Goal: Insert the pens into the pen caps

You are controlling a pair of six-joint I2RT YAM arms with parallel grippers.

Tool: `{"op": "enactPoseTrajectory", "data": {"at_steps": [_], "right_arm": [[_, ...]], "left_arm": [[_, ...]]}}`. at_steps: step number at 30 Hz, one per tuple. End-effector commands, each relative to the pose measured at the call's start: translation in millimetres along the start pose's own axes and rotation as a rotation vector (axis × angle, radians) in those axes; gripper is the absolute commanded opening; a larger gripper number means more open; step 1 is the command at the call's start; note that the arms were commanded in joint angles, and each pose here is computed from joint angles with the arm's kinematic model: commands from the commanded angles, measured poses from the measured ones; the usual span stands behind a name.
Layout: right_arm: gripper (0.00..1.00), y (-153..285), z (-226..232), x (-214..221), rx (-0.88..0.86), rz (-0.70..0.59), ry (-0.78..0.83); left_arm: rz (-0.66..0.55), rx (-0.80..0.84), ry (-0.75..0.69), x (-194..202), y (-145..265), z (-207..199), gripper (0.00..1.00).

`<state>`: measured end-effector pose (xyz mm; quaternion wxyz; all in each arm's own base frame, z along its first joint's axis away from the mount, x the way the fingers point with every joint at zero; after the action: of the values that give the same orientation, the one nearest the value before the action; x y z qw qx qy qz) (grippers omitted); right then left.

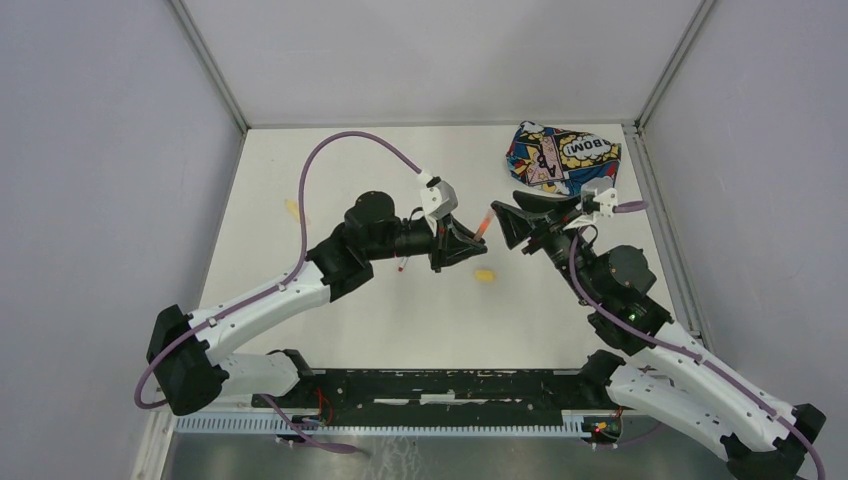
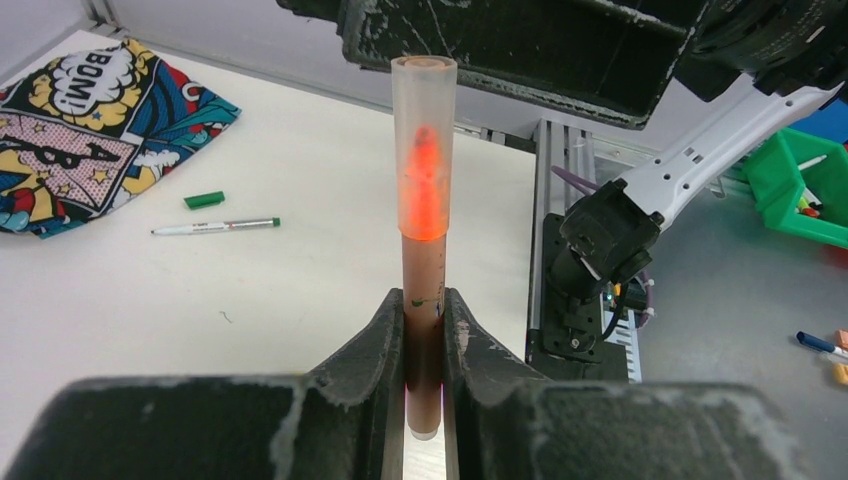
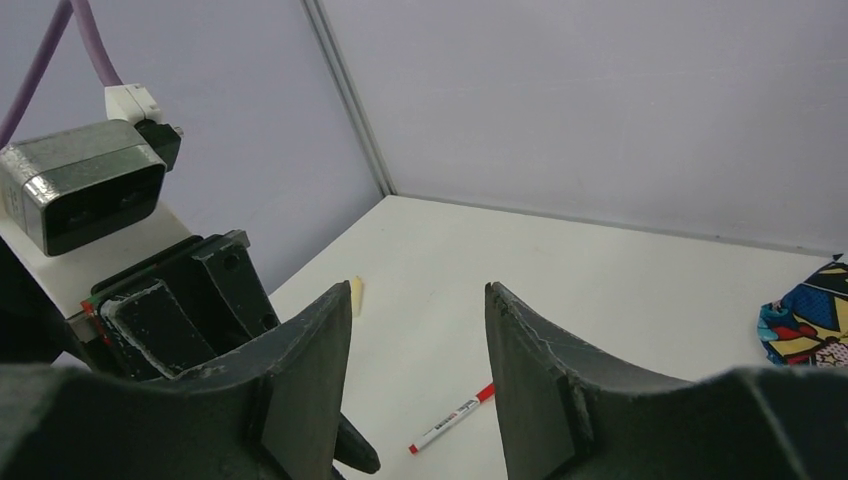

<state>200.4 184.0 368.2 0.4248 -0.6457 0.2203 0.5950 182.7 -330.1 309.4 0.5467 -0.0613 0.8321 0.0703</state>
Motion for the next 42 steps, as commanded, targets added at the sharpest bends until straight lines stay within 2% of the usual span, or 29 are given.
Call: {"op": "enactPoseTrajectory", "data": {"at_steps": [1,4,8,15,19,30,42], "right_arm": [[0.57,3.6,-21.3,2.9,0.16,0.038,0.004],[0.57,10.4,-40.7,21.1,0.296,0.132,0.044],[0.57,18.3,-53.2,44.0,0.38,0.23,0.093],[0.58,24.7,-50.3,91.0,0.338,0.428,0.165],[0.59,26.1,-44.8,112.2,0.292,0.498,0.177],[0.61,28.5,-29.8,142.5,0.188,0.566,0.136],[0.61,37.7,-33.2,148.4,0.205,0.58,0.133]], "left_arm": [[-0.015,-0.025,-0.031,-8.3,1.4,1.0,0.02],[-0.008,-0.06,-0.035,-6.8,3.9,4.9,0.02],[0.001,-0.188,-0.019,1.6,11.3,22.2,0.02],[0.142,-0.535,0.062,44.3,33.5,73.5,0.02],[0.238,-0.695,0.167,74.2,47.6,104.4,0.02],[0.49,-0.911,0.314,126.3,58.9,172.1,0.03],[0.549,-1.03,0.375,149.2,45.9,206.8,0.09]]}}
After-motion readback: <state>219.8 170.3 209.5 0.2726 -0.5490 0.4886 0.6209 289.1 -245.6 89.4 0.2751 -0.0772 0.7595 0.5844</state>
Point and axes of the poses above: each gripper's point midway between its finger pads, its own y axis back along the fingers, its own z axis along the line the jaws close on, x = y × z, the point moved 4 cm from there along y, back along the fingers, and after that the axes turned 14 degrees about y, right-handed, at the moved point
